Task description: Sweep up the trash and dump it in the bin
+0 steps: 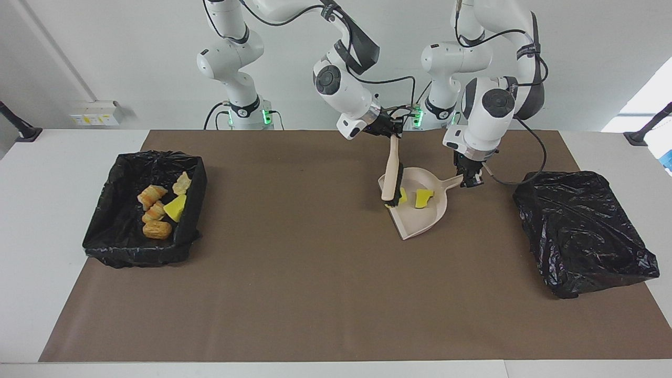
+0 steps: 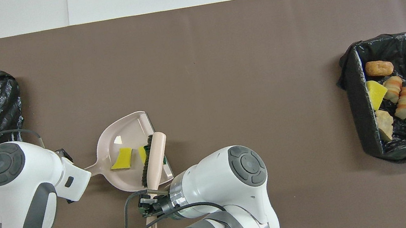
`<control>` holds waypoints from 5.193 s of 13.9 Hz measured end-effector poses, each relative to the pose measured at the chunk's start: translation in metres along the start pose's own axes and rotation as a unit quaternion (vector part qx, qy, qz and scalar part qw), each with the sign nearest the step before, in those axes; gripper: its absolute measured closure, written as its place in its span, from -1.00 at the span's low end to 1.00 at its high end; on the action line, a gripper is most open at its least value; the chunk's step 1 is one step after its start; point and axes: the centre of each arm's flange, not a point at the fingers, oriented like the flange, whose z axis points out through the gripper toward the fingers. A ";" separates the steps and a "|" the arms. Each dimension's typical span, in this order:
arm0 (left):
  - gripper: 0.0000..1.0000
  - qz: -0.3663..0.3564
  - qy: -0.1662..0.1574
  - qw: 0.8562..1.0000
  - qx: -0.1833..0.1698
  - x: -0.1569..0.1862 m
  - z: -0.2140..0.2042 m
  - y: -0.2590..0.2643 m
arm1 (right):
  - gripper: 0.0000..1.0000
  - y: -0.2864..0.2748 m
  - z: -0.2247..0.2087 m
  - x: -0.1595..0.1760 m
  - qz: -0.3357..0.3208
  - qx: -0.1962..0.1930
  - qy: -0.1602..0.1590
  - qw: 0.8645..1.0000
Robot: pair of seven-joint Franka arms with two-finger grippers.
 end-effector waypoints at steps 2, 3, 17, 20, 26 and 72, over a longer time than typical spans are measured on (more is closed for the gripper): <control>0.37 -0.003 0.001 1.000 0.000 0.000 0.000 0.000 | 0.45 -0.010 -0.008 0.002 0.020 0.017 0.000 1.000; 0.37 -0.012 0.005 1.000 -0.003 -0.001 0.000 0.000 | 0.45 -0.016 -0.016 0.004 0.038 0.026 0.003 0.999; 0.37 -0.070 0.043 0.996 -0.025 -0.023 0.001 -0.008 | 0.45 0.000 -0.060 0.000 -0.063 -0.182 0.060 0.979; 0.37 -0.067 0.042 0.996 -0.026 -0.022 0.001 -0.007 | 0.45 0.037 -0.058 0.024 -0.147 -0.244 0.044 0.957; 0.37 -0.045 0.039 0.998 -0.027 -0.007 0.003 0.001 | 0.45 0.064 0.009 0.064 -0.266 -0.282 0.016 0.922; 0.37 0.110 -0.067 0.983 0.130 -0.433 -0.137 -0.172 | -1.00 0.000 0.018 -0.069 -0.151 -0.315 0.104 0.931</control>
